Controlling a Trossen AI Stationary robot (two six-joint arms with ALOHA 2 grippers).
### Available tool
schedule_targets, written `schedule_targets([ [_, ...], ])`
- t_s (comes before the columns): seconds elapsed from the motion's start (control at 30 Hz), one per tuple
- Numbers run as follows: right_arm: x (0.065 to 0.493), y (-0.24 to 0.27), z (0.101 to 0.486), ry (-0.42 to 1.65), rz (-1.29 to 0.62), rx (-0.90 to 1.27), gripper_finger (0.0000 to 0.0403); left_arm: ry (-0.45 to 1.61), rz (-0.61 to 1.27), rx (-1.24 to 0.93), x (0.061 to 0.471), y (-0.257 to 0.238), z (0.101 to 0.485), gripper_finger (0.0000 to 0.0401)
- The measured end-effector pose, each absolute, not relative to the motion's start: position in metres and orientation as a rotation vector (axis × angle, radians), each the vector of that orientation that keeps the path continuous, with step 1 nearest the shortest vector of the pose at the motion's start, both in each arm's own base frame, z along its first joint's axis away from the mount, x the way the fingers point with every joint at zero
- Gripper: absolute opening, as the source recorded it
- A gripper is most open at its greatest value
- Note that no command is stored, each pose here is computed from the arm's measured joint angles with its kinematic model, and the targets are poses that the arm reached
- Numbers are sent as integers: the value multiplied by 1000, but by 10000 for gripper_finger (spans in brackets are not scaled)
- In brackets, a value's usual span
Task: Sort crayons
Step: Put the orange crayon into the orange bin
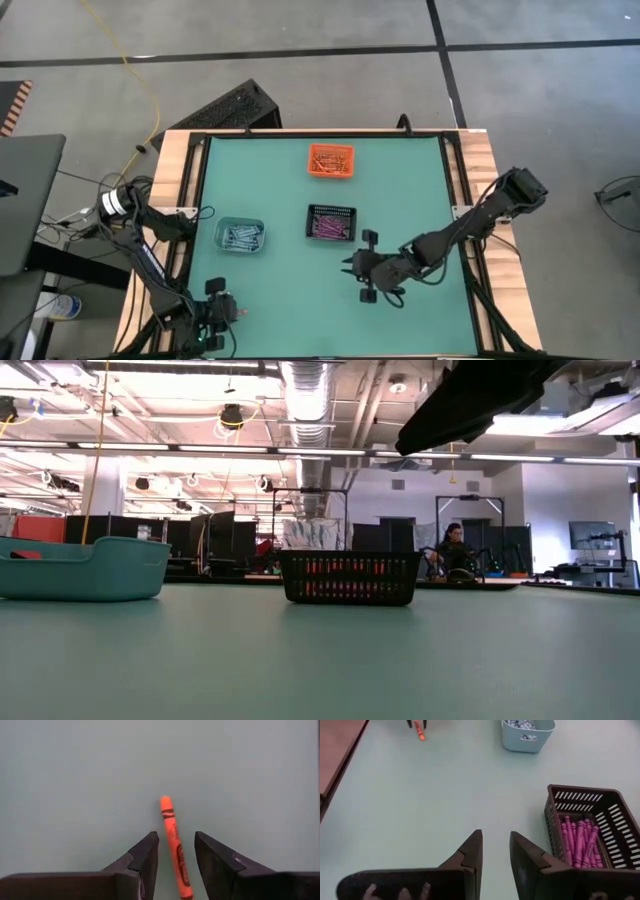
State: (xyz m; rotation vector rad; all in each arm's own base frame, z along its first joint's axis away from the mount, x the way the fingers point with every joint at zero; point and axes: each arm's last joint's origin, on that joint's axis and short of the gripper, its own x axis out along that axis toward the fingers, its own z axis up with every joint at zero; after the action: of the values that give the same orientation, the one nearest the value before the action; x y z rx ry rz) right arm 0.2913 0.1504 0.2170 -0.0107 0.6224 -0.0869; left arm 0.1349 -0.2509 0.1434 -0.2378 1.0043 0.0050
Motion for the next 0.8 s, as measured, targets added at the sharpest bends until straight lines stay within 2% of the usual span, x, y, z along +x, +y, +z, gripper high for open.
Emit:
schedule_targets([
  [0.47,286,159,217,626,-56,-31,92,1137,33,-121,138,-254,118,46],
  [0.63,283,166,217,625,-43,-21,92,1069,22,32,151,-247,154,8],
  [0.8,270,182,216,625,-20,-40,92,881,5,155,181,-228,207,11],
])
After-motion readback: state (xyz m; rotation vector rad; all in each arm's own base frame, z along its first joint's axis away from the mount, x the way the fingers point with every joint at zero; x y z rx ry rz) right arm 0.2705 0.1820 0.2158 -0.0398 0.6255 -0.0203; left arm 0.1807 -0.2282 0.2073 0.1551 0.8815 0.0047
